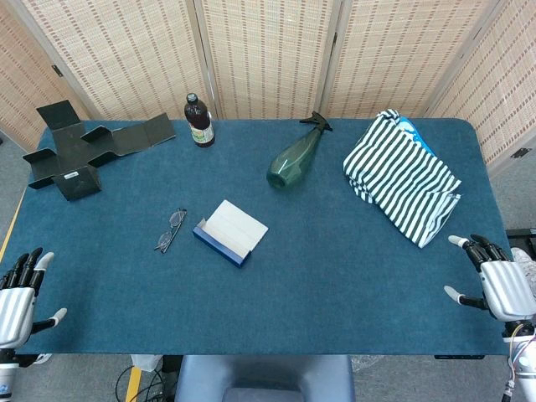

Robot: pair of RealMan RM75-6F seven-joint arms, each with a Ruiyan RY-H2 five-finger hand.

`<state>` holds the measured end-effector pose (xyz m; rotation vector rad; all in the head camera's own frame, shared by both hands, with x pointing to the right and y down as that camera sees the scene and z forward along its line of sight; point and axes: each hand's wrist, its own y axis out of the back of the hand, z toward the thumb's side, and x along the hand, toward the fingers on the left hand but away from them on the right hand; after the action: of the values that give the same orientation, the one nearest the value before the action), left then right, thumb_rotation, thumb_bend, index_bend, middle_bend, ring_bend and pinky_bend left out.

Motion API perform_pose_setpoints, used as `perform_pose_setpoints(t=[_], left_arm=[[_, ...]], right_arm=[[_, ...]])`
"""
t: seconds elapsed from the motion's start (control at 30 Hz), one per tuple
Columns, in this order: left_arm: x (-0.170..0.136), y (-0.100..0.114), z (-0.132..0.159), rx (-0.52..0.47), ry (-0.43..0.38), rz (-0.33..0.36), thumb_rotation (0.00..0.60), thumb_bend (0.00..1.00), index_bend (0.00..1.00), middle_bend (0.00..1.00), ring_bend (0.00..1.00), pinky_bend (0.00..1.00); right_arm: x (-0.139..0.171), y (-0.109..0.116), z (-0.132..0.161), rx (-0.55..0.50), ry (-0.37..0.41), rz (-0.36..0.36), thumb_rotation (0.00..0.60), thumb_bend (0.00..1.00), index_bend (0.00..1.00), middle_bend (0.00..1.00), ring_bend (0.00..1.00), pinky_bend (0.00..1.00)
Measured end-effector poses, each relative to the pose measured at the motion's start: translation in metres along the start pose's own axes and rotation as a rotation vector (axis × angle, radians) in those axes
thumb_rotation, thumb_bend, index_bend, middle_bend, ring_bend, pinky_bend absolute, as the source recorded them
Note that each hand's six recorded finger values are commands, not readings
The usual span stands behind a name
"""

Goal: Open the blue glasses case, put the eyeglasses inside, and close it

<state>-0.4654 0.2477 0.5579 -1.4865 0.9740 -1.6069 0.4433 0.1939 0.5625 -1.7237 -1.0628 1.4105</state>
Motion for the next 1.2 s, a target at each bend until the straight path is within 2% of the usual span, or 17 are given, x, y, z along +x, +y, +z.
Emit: perform_pose_setpoints(t=[0.43, 0.6, 0.77, 0.9, 1.03, 1.2], left_arm=[[0.002, 0.003, 0.003, -0.01, -0.024, 0.014, 0.6, 0.17, 0.0, 0.06, 0.04, 0.22], [0.008, 0.009, 0.009, -0.021, -0.056, 0.055, 0.6, 0.17, 0.09, 0.08, 0.08, 0.24], [0.021, 0.015, 0.028, -0.052, -0.141, 0.091, 0.6, 0.17, 0.2, 0.25, 0.27, 0.39], [0.039, 0.015, 0.055, -0.086, -0.243, 0.083, 0.6, 0.17, 0.23, 0.38, 0.39, 0.51], [0.056, 0.014, 0.088, -0.112, -0.354, 0.063, 0.6, 0.28, 0.24, 0.58, 0.57, 0.78], [0.073, 0.005, 0.13, -0.15, -0.49, -0.026, 0.6, 0.4, 0.21, 0.73, 0.75, 0.92]], right_arm=[[0.009, 0.006, -0.003, -0.002, -0.01, -0.024, 0.6, 0.16, 0.18, 0.24, 0.16, 0.18], [0.009, 0.007, -0.002, 0.006, -0.006, -0.023, 0.6, 0.18, 0.18, 0.24, 0.16, 0.19], [0.005, 0.008, 0.002, 0.009, 0.007, -0.023, 0.6, 0.19, 0.18, 0.24, 0.18, 0.2], [0.004, 0.007, 0.005, 0.011, 0.014, -0.02, 0.6, 0.2, 0.18, 0.25, 0.2, 0.21], [0.004, 0.007, 0.006, 0.016, 0.011, -0.015, 0.6, 0.2, 0.18, 0.25, 0.22, 0.22], [0.004, 0.005, 0.007, 0.01, 0.007, -0.01, 0.6, 0.21, 0.18, 0.26, 0.24, 0.23]])
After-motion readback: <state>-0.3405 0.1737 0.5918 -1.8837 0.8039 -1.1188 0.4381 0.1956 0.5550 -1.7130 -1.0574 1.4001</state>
